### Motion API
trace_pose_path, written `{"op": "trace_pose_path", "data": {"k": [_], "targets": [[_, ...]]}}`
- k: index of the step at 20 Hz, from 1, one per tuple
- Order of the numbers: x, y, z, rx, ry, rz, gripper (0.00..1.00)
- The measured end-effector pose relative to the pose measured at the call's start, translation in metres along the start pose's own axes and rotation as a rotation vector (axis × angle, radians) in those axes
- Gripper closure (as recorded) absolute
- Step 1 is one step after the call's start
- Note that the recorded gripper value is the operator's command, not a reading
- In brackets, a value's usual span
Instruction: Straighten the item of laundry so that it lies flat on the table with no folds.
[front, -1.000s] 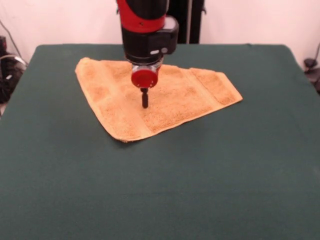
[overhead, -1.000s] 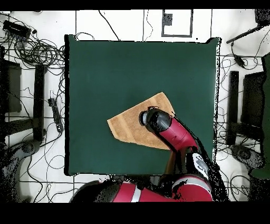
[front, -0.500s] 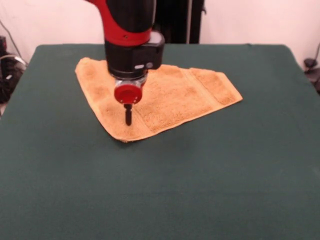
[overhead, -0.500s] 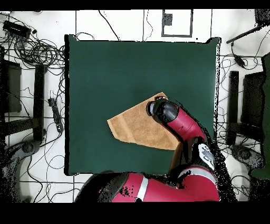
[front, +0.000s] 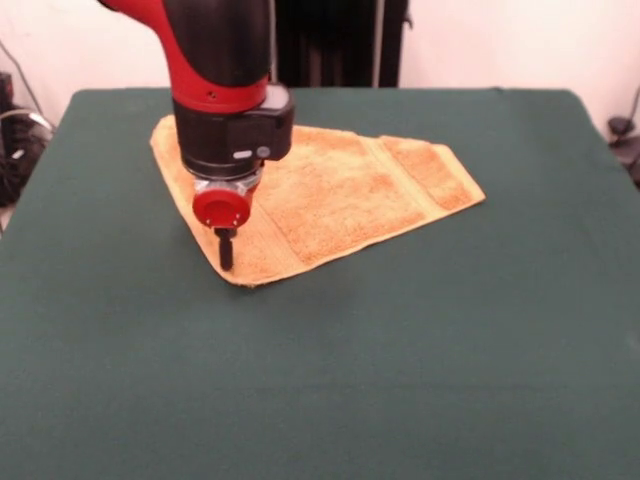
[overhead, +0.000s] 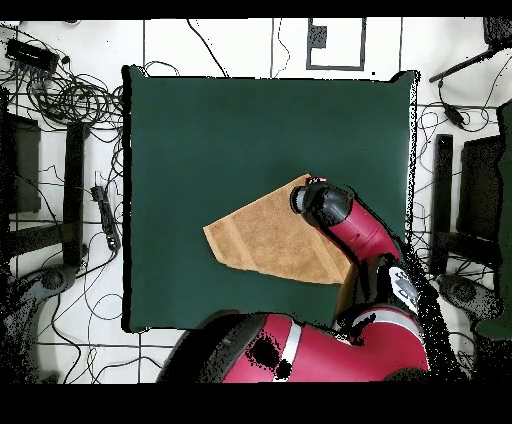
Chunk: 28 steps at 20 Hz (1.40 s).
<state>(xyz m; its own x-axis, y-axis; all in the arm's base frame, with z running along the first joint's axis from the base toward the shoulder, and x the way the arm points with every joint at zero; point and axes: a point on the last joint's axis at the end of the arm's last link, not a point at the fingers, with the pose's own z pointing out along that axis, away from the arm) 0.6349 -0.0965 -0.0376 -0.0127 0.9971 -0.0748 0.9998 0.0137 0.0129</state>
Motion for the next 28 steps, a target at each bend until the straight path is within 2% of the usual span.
{"op": "trace_pose_path", "data": {"k": [17, 28], "targets": [[0.009, 0.007, -0.001, -0.011, 0.014, 0.008, 0.0], [0.008, 0.028, -0.011, -0.046, 0.003, -0.007, 0.0]]}}
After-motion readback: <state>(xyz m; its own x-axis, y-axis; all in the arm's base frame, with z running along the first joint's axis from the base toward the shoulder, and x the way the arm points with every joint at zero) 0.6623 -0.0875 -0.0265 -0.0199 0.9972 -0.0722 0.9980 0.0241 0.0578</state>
